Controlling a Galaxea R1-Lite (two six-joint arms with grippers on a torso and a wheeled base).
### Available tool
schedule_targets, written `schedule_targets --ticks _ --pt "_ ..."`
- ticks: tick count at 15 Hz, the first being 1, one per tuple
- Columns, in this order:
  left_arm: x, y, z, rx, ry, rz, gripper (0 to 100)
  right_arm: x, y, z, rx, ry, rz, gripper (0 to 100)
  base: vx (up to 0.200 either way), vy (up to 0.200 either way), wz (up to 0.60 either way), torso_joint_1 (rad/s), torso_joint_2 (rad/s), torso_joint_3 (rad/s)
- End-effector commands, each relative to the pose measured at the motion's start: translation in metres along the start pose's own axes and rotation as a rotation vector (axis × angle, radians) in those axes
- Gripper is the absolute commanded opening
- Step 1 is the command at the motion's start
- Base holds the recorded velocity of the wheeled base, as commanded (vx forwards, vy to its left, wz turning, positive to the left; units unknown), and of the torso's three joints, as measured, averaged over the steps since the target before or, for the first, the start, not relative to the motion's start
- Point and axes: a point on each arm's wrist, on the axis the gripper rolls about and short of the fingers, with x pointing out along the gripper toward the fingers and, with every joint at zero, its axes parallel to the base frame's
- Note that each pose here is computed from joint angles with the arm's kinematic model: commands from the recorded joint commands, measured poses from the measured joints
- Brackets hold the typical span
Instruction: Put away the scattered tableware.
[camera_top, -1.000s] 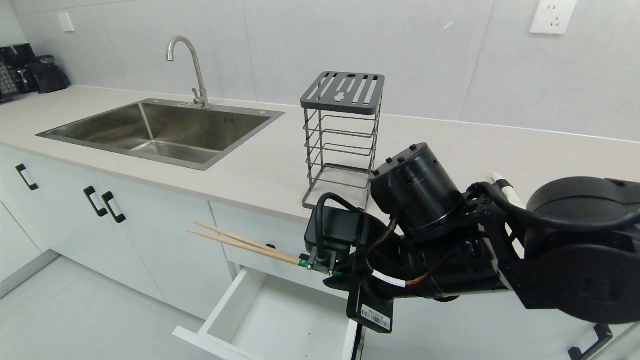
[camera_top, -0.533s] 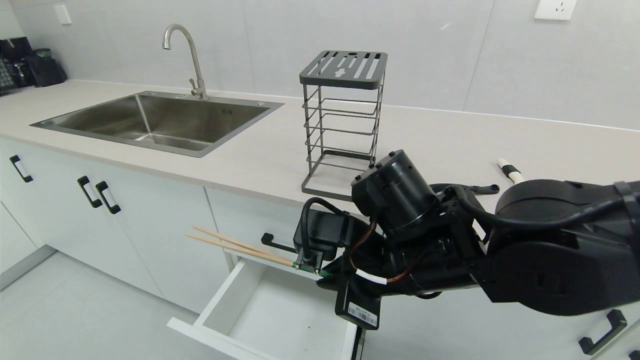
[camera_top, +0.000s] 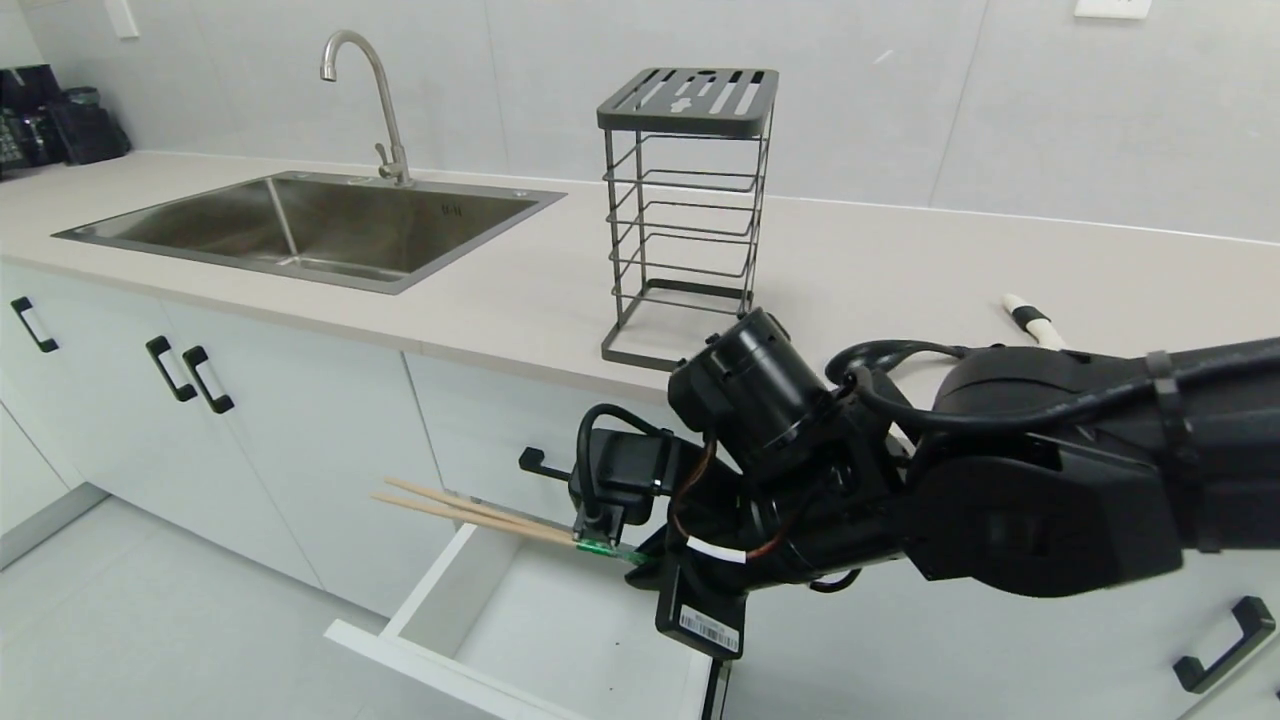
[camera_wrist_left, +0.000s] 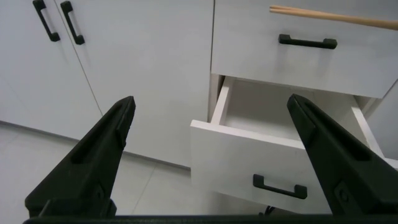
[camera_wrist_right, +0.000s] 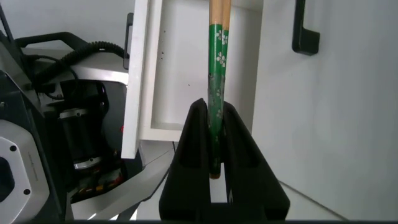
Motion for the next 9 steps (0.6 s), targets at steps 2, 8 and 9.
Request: schedule_targets --ticks 2,8,9 --pt "0.000 0.000 0.000 0.001 0.000 0.000 100 0.014 -0.005 0.007 0.001 0.014 0.014 0 0.000 0.000 0.00 -0.183 0.28 0.124" --pt "0.000 0.000 0.000 -0.001 0.000 0.000 100 0.025 -0.007 0.010 0.004 0.062 0.054 0 0.000 0.000 0.00 -0.081 0.13 0.067" --pt "0.000 0.000 0.000 -0.001 0.000 0.000 100 0.026 -0.007 0.009 0.005 0.066 0.056 0 0.000 0.000 0.00 -0.203 0.28 0.129"
